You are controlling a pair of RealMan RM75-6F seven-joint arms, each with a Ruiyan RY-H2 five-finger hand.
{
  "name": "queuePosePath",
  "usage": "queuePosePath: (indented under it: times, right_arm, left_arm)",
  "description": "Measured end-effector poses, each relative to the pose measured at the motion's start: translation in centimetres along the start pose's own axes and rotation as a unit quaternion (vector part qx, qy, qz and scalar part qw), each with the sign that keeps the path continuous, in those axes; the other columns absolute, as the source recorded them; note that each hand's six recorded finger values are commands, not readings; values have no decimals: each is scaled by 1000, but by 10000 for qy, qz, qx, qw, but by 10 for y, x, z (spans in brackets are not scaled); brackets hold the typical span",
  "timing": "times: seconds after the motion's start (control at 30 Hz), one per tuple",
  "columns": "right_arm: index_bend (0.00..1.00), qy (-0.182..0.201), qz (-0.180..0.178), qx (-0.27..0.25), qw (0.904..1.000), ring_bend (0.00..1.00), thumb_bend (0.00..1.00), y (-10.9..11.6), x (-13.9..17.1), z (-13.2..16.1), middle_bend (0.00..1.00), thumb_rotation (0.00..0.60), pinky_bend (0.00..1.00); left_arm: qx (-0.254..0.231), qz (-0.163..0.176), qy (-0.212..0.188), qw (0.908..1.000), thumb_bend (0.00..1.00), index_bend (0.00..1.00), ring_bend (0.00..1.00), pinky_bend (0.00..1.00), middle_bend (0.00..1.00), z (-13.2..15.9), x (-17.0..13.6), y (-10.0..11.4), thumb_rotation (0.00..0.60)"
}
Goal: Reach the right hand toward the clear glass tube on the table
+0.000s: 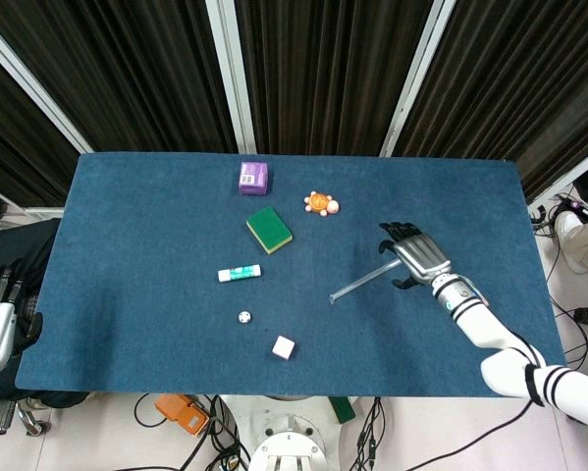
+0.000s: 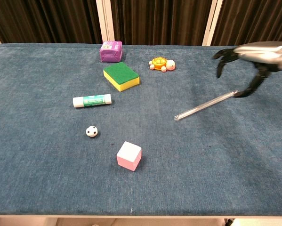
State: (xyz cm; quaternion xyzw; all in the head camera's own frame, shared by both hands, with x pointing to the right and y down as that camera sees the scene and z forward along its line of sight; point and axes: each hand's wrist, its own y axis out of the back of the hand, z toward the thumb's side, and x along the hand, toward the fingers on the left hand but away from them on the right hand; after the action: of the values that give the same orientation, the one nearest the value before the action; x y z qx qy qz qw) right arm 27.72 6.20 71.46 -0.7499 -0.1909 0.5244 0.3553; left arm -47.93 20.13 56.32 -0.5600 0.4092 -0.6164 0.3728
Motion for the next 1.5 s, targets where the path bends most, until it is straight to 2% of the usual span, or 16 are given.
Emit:
queuePosePath:
  times: [0.2,0.73,1.03,1.27,1.5]
  right_arm:
    - [448,129,177,19,9998,125,325,-8,-18,16,118,600,149]
    - [552,94,489,-78,9987,134,346,-32,-35,19,118,600,149]
    - [589,148,621,-3,9980,140,480,-39,-45,24,118,600,149]
    - [636,178,525,-157,9983,155,594,-31,-46,26,118,600,150]
    - [651,279,89,-343,9990,160,598,-1,-45,28,118,600,151]
  left_arm:
    - [-22,9,32,10000,424,129,0,67,0,-2,1,1,600]
    - [-32,36,110,9999,424,129,0,67,0,-5,2,2,600]
    - [-82,38,183,9998,424,129,0,67,0,-8,2,3,600]
    - [-219,58,246,9994,425,129,0,67,0,-9,2,4,600]
    - [-220,57,263,9994,425,129,0,67,0,-9,2,4,600]
